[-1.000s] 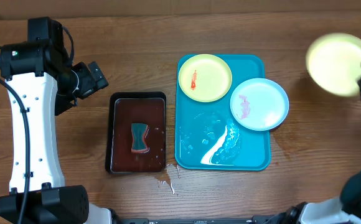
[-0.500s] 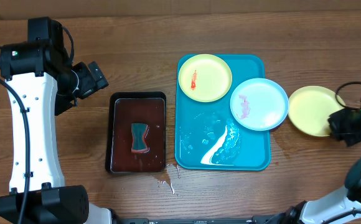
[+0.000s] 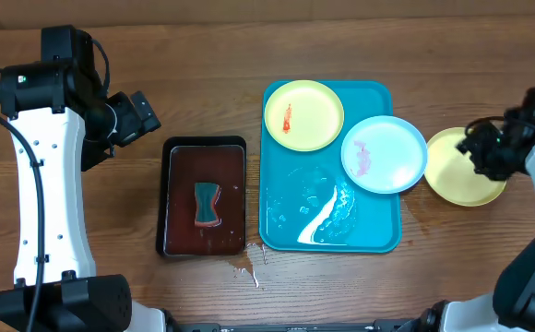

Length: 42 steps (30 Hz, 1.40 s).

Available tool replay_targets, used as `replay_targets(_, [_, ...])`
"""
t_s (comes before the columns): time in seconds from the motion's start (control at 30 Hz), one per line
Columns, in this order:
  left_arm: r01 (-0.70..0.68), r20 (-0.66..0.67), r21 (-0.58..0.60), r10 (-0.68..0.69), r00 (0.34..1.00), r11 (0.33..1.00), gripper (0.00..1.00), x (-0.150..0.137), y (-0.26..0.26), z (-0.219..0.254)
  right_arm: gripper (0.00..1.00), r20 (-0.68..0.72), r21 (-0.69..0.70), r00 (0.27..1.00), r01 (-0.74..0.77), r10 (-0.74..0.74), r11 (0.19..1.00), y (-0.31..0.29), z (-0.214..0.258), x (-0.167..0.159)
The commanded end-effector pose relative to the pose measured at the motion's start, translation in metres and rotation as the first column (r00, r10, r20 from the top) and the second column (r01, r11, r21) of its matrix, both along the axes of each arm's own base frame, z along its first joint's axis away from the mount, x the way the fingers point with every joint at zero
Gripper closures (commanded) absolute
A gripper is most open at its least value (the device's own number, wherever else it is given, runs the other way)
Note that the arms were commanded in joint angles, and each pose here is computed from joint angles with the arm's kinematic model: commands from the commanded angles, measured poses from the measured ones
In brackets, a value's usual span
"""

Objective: Clean dirty plates on tray and stack at the side
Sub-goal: 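Grasp the white plate with the right gripper and pull it to the tray's lower half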

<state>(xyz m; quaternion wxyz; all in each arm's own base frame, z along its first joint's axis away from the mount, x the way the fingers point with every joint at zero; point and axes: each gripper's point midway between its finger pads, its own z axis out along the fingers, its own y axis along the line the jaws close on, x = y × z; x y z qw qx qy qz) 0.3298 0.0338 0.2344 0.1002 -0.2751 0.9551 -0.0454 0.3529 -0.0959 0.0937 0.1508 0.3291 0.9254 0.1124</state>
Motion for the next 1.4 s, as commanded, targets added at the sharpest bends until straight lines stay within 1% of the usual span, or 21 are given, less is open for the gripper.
replay_targets(0.0, [0.016,0.029,0.001,-0.016,0.999,1.000,0.00,0.002,0.000,0.008,0.42,0.079,-0.015,0.974,-0.210,0.210,0.978,0.033,0.005,0.016])
replay_targets(0.13, [0.016,0.029,0.001,-0.016,0.999,1.000,0.00,0.002,0.000,0.008,0.41,0.030,-0.061,0.965,-0.258,0.260,0.964,0.048,-0.022,0.020])
replay_targets(0.3, [0.017,0.029,0.001,-0.017,0.999,1.000,0.00,0.002,0.000,0.008,0.54,-0.051,-0.100,0.949,-0.316,0.312,0.944,0.064,-0.054,0.021])
replay_targets(0.33, [0.017,0.029,0.001,-0.017,0.999,1.000,0.00,0.002,0.000,0.008,0.61,-0.070,-0.116,0.949,-0.314,0.307,0.942,0.064,-0.058,0.021])
replay_targets(0.37, [0.016,0.029,0.001,-0.016,0.999,1.000,0.00,0.002,0.000,0.008,0.65,-0.092,-0.136,0.951,-0.305,0.295,0.943,0.062,-0.063,0.020])
replay_targets(0.4, [0.016,0.029,0.001,-0.016,0.999,1.000,0.00,0.002,0.000,0.008,0.65,-0.106,-0.150,0.955,-0.291,0.277,0.945,0.060,-0.065,0.019])
replay_targets(0.43, [0.017,0.029,0.001,-0.017,0.999,1.000,0.00,0.002,0.000,0.008,0.70,-0.115,-0.163,0.957,-0.284,0.268,0.945,0.057,-0.066,0.018])
replay_targets(0.47, [0.017,0.029,0.001,-0.017,0.999,1.000,0.00,0.002,0.000,0.008,0.84,-0.121,-0.167,0.957,-0.283,0.265,0.944,0.056,-0.066,0.017])
replay_targets(0.53, [0.017,0.029,0.001,-0.017,0.999,1.000,0.00,0.002,0.000,0.008,0.95,-0.131,-0.161,0.957,-0.277,0.257,0.947,0.056,-0.065,0.015])
replay_targets(0.57, [0.016,0.029,0.001,-0.016,0.999,1.000,0.00,0.002,0.000,0.008,0.96,-0.138,-0.156,0.958,-0.272,0.251,0.950,0.057,-0.064,0.013])
replay_targets(0.7, [0.017,0.029,0.001,-0.017,0.999,1.000,0.00,0.002,0.000,0.008,0.96,-0.149,-0.148,0.960,-0.259,0.238,0.954,0.057,-0.055,0.010])
replay_targets(0.83, [0.017,0.029,0.001,-0.017,0.999,1.000,0.00,0.002,0.000,0.008,0.96,-0.126,-0.147,0.967,-0.238,0.220,0.960,0.059,-0.030,0.007])
replay_targets(0.93, [0.016,0.029,0.001,-0.016,0.999,1.000,0.00,0.002,0.000,0.008,0.96,-0.065,-0.112,0.966,-0.255,0.249,0.960,0.073,-0.004,0.003])
replay_targets(1.03, [0.017,0.029,0.001,-0.017,0.999,1.000,0.00,0.002,0.000,0.008,0.96,-0.011,-0.044,0.950,-0.311,0.311,0.949,0.101,0.017,-0.005])
replay_targets(1.1, [0.016,0.029,0.001,-0.016,0.999,1.000,0.00,0.002,0.000,0.008,0.96,-0.010,-0.023,0.935,-0.356,0.356,0.934,0.119,0.023,-0.013])
replay_targets(1.17, [0.017,0.029,0.001,-0.017,0.999,1.000,0.00,0.002,0.000,0.008,0.96,-0.039,-0.009,0.912,-0.409,0.408,0.913,0.138,0.021,-0.023])
replay_targets(1.37, [0.007,0.033,-0.012,-0.006,0.999,1.000,0.00,0.003,-0.002,0.008,0.96,-0.111,0.018,0.805,-0.584,0.582,0.811,0.199,-0.011,-0.060])
